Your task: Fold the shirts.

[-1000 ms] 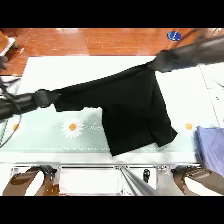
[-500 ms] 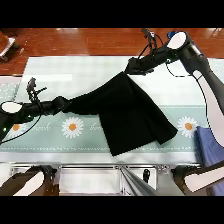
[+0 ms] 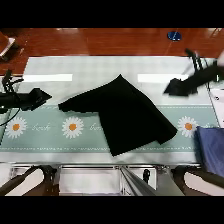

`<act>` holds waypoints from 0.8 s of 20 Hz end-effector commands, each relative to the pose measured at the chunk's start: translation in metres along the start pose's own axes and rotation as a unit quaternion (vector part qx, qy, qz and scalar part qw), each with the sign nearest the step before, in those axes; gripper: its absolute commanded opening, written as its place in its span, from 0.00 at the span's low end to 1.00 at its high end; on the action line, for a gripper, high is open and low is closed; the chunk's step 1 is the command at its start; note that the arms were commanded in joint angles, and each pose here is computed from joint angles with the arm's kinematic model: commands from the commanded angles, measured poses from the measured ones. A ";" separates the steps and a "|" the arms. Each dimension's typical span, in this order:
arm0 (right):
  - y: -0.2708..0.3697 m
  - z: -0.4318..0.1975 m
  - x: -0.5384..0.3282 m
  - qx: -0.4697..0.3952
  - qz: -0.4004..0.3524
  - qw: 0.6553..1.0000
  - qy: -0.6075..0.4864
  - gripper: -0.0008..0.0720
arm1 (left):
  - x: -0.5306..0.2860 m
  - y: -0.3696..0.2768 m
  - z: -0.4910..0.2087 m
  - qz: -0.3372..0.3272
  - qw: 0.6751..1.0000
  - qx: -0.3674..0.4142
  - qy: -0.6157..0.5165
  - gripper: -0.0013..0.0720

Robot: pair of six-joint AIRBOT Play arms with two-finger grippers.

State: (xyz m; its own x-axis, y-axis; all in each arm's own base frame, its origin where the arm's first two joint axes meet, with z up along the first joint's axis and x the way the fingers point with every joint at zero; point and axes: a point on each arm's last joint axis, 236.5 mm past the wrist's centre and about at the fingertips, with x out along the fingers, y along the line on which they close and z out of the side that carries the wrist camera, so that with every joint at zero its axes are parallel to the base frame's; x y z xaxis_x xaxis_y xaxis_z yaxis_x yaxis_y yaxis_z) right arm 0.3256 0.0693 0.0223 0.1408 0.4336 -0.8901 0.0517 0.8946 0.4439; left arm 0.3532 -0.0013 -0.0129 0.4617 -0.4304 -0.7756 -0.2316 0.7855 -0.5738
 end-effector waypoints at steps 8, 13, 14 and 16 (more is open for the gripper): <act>-0.014 -0.187 0.062 0.092 0.042 0.994 0.047 0.57 | 0.078 -0.046 -0.007 -0.110 0.979 0.132 0.108 0.71; -0.015 -0.188 0.062 0.103 0.040 0.993 0.049 0.57 | 0.102 -0.045 -0.055 -0.033 0.941 0.233 0.242 0.71; -0.015 -0.188 0.062 0.103 0.040 0.993 0.049 0.57 | 0.101 -0.038 -0.063 -0.010 0.930 0.248 0.270 0.70; -0.018 -0.188 0.063 0.106 0.033 0.993 0.049 0.57 | 0.099 -0.036 -0.068 0.003 0.920 0.261 0.293 0.08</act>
State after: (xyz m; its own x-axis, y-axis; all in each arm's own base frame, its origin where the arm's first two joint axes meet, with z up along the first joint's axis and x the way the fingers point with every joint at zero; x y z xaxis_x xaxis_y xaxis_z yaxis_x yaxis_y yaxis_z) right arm 0.1502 0.1025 -0.0587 0.0609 0.5164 -0.8542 0.2405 0.8229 0.5147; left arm 0.3656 -0.1065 -0.0755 0.0053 -0.5720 -0.8202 0.2267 0.7996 -0.5561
